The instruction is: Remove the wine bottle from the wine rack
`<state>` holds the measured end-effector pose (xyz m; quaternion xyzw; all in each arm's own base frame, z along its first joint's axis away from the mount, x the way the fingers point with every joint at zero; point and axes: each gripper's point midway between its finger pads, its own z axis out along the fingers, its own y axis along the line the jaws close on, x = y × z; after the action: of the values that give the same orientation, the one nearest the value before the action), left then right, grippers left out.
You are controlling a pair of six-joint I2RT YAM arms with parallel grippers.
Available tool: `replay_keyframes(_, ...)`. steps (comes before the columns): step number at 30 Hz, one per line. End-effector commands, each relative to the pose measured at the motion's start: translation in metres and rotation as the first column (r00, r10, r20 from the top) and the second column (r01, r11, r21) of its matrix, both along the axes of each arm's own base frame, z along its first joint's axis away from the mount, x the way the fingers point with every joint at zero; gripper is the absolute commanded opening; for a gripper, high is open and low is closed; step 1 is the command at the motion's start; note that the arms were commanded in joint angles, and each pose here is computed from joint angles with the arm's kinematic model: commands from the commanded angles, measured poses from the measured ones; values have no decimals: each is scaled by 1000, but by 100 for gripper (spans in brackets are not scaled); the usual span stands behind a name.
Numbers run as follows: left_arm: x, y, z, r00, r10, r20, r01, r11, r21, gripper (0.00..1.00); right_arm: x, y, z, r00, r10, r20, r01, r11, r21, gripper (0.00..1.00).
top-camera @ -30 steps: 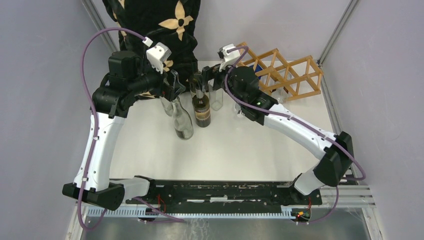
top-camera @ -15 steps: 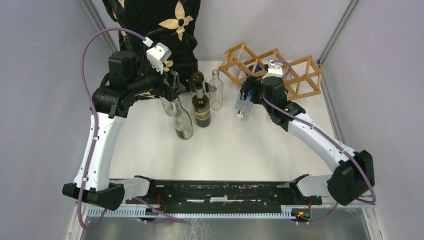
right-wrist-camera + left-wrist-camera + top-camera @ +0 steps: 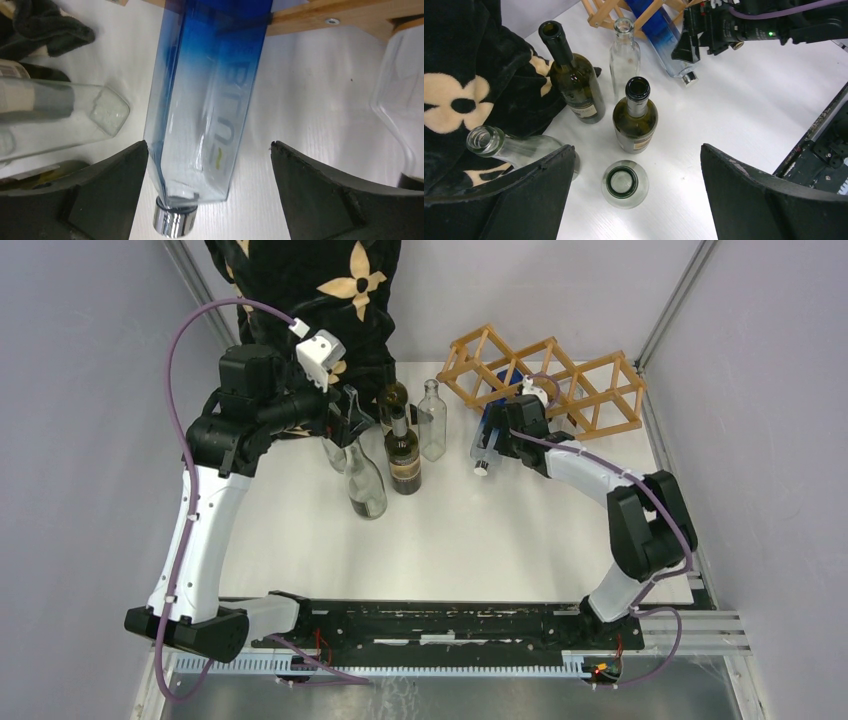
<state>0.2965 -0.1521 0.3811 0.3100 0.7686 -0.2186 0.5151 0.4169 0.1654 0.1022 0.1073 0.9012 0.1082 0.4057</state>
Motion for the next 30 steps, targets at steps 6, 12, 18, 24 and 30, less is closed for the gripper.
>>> replay_keyframes(6, -3, -5, 8, 996, -65, 64, 65, 998, 2, 100, 52, 18, 16, 989, -66, 134, 43, 984, 171, 98)
replay_keyframes(12, -3, -5, 6, 996, -70, 63, 69, 998, 9, 100, 62, 18, -8, 990, -114, 82, 95, 973, 210, 98)
replay_keyframes(18, -3, -5, 2, 996, -74, 55, 73, 997, 18, 100, 70, 22, -16, 984, -153, 87, 127, 958, 257, 94)
replay_keyframes(24, -6, -5, -2, 996, -82, 41, 81, 997, 21, 100, 61, 15, -3, 967, -206, 148, 149, 935, 323, 77)
replay_keyframes(30, -8, -4, 1, 995, -81, 52, 80, 997, 22, 100, 43, 10, 3, 962, -222, 161, 151, 919, 365, 45)
